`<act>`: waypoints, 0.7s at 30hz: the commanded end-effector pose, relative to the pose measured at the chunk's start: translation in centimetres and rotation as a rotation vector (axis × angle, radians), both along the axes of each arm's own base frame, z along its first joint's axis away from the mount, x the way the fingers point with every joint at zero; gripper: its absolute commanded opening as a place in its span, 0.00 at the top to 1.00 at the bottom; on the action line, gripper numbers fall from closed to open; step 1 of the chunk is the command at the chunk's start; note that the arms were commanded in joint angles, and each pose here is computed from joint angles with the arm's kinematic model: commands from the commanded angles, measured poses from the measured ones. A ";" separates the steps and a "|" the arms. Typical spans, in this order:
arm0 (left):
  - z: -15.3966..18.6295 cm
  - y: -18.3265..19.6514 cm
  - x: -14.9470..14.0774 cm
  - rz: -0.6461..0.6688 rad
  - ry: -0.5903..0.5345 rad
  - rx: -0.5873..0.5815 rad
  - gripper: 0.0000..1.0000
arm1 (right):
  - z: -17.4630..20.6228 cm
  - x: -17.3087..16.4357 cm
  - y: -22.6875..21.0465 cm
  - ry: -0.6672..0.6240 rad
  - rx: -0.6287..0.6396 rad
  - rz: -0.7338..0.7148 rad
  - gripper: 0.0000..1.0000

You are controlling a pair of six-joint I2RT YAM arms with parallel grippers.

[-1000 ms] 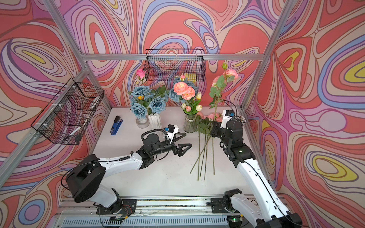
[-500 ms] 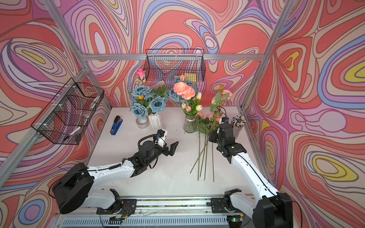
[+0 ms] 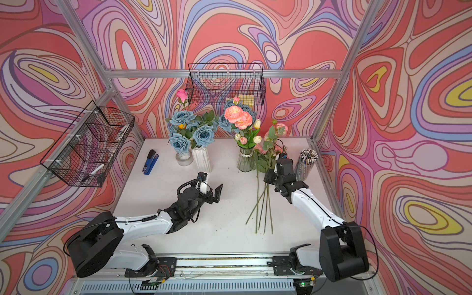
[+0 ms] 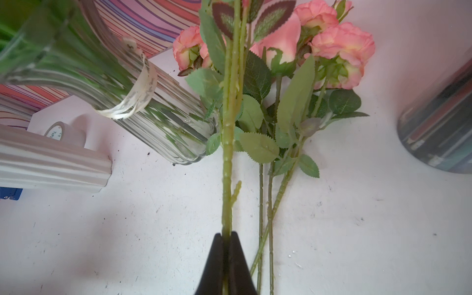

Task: Pick out pink flowers from the vase
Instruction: Place the flower at the center of the board.

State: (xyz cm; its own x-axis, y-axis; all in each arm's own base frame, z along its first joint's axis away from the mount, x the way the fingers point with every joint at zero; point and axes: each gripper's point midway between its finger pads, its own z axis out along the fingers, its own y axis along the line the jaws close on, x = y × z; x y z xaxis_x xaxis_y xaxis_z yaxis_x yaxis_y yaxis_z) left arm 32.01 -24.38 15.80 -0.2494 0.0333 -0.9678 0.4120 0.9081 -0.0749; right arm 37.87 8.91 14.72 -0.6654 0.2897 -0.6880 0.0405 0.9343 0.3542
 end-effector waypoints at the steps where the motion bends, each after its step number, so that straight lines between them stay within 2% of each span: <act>1: 0.8 0.3 0.3 0.028 -0.031 -0.020 0.00 | -0.5 0.8 1.2 -0.012 0.032 0.017 1.00; 21: 0.4 0.7 0.0 0.032 -0.024 -0.030 0.00 | -5.8 3.1 2.4 0.080 0.062 -0.013 1.00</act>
State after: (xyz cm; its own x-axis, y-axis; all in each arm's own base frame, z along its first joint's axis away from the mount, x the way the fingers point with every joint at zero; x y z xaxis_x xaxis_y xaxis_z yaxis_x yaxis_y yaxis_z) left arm 31.97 -23.90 15.53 -0.2467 0.0261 -0.9687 0.3948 0.9156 -0.0759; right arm 39.86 10.49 7.94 -0.7366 0.3294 -0.5907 0.1051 0.9185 0.3811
